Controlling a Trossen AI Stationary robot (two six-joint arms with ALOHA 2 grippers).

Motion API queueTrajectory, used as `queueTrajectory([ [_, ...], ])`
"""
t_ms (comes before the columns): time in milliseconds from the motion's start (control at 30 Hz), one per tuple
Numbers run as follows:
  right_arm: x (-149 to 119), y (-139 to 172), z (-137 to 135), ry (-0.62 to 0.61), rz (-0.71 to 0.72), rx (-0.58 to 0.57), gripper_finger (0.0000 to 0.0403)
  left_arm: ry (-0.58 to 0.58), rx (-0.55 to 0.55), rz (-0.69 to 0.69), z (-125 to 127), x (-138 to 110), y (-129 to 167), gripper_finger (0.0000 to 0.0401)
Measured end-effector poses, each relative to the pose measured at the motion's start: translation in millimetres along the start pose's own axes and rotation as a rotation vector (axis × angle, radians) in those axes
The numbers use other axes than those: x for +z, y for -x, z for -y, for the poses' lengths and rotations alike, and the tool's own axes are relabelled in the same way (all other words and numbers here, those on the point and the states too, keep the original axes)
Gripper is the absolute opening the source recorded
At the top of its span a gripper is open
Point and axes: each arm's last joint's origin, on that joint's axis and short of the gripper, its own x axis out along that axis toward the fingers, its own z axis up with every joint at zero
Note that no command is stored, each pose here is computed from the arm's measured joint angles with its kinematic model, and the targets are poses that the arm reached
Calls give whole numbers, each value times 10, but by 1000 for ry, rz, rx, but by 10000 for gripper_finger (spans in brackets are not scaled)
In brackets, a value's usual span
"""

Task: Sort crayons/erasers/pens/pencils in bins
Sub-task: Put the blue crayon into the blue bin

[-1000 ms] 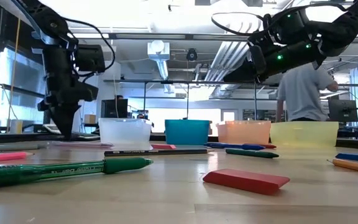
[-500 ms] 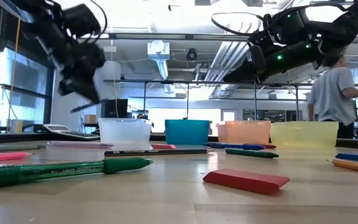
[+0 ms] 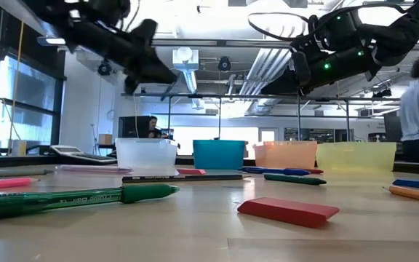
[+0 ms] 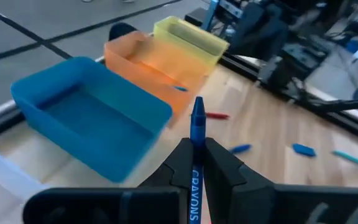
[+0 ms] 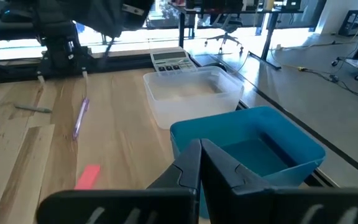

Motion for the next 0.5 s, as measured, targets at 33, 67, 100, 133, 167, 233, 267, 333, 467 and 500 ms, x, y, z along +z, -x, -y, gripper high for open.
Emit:
queueTrajectory([
  [33,1,0,0,-2,1,0,0,-19,7,0,-4,44,-67,7],
  [67,1,0,0,-2,1,0,0,-39,13,-3,-10,89,-140,7],
  [100,1,0,0,-2,1,0,0,-61,18,-7,-16,133,-213,7],
  [133,1,0,0,-2,1,0,0,-79,23,-11,-26,178,-291,7],
  [167,2,0,0,-2,2,0,0,-94,27,-13,-39,230,-370,7],
  [233,2,0,0,-2,2,0,0,-120,26,-15,-71,333,-530,7],
  [267,2,0,0,-2,2,0,0,-132,29,-15,-93,378,-610,7],
  [333,3,0,0,-2,3,0,0,-149,41,-21,-143,448,-772,7],
  [467,3,0,0,-2,3,0,0,-167,65,-58,-247,552,-1092,7],
  [500,3,0,0,-2,3,0,0,-165,71,-72,-279,559,-1169,7],
])
